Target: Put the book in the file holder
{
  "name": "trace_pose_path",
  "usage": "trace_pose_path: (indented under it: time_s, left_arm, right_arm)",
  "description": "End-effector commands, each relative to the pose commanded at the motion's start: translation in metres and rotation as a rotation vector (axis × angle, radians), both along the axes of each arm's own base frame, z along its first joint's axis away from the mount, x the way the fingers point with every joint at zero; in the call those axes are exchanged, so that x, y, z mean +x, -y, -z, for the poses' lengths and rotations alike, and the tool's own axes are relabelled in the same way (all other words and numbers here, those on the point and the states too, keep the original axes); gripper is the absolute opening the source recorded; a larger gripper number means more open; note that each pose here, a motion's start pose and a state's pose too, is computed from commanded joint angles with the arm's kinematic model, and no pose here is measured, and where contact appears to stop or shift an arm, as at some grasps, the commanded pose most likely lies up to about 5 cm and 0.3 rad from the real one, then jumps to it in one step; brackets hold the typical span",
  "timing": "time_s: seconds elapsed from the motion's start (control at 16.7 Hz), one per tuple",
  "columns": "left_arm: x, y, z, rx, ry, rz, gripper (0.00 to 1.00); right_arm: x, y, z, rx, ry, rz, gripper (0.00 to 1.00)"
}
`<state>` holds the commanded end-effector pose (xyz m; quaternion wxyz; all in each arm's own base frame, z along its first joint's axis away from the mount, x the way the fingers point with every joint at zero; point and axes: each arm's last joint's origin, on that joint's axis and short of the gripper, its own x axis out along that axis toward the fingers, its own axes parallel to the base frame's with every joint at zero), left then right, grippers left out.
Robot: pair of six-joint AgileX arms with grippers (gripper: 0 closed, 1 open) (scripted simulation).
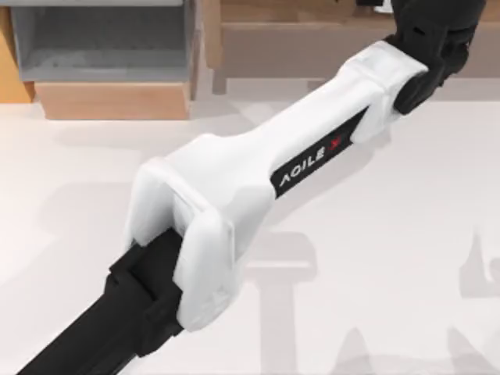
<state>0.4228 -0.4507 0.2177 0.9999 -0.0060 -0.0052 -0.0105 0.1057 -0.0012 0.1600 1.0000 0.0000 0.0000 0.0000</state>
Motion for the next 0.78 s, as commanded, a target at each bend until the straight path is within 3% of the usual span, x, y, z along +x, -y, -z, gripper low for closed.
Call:
trace_pose_path:
  time_s: [0.42, 0.54, 0.78]
  left_arm:
    - [0.0, 0.0, -0.002, 0.003, 0.001, 0.0, 0.0]
    - [-0.002, 0.001, -0.004, 0.05, -0.005, 0.019, 0.0]
    - [-0.012, 0.0, -0.017, 0.263, -0.035, 0.107, 0.0]
  right_arm:
    - [0.0, 0.0, 0.0, 0.0, 0.0, 0.0, 1.0]
    - [0.0, 0.0, 0.0, 0.0, 0.0, 0.0, 1.0]
    - [0.0, 0.0, 0.0, 0.0, 0.0, 0.0, 1.0]
